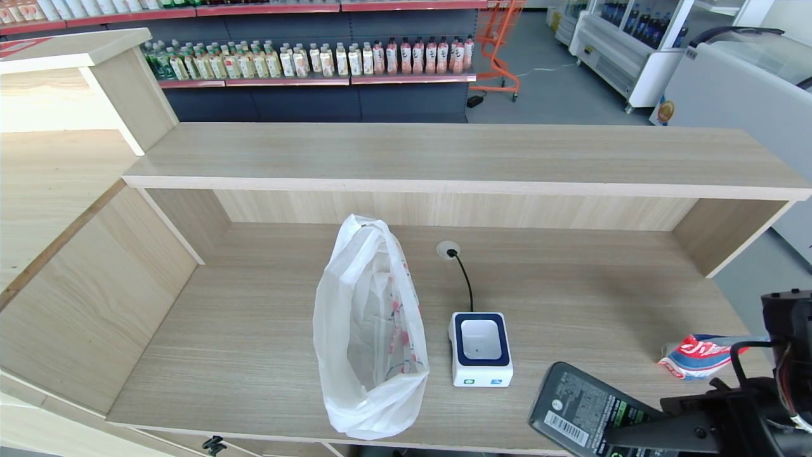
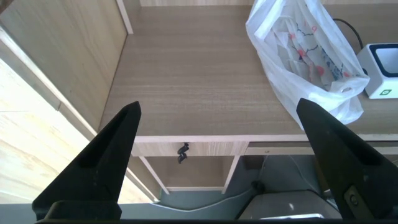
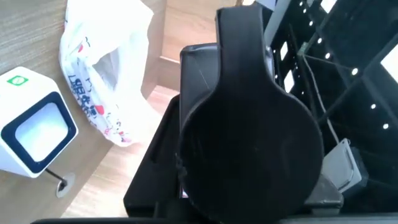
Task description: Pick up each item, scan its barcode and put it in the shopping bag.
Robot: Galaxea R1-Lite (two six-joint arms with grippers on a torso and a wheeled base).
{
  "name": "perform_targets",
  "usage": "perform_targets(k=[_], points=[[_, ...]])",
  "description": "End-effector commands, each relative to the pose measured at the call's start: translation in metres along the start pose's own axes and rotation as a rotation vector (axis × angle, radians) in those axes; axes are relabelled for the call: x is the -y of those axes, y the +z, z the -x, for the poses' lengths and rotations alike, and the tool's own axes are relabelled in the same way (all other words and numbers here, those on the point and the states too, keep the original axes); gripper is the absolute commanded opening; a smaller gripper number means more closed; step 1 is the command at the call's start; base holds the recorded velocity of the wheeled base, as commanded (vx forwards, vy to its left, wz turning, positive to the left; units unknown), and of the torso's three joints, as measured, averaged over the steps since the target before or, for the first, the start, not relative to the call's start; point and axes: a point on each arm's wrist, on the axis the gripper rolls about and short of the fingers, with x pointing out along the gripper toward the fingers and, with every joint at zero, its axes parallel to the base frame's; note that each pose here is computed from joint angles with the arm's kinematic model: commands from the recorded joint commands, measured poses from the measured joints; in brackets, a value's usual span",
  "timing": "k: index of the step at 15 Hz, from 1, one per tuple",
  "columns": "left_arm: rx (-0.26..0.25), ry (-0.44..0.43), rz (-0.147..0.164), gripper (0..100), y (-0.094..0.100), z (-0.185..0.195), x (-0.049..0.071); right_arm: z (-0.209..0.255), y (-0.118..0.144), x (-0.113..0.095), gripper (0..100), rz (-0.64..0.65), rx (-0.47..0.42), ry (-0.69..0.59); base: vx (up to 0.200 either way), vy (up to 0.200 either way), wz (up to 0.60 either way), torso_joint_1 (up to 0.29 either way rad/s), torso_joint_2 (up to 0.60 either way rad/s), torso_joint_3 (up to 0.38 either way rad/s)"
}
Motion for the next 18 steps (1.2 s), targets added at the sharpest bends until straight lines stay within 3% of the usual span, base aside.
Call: perform_targets(k=[1, 10, 18], points=[[-0.001, 0.000, 0.000, 100, 0.000, 0.000, 0.000, -0.011, 0.001, -0.009, 0, -0.009, 0.054, -0.018, 0.000, 0.000, 0.00, 0.000, 0.00, 0.000], [-0.001, 0.000, 0.000, 100, 0.000, 0.000, 0.000, -0.021, -0.002, -0.027, 0, -0.009, 0.081, -0.017, 0.000, 0.000, 0.00, 0.000, 0.00, 0.000], [0.000, 0.000, 0.000, 100, 0.000, 0.000, 0.000, -0.020, -0.001, -0.014, 0, 0.043, 0.080, -0.035, 0.000, 0.000, 0.00, 0.000, 0.00, 0.000]])
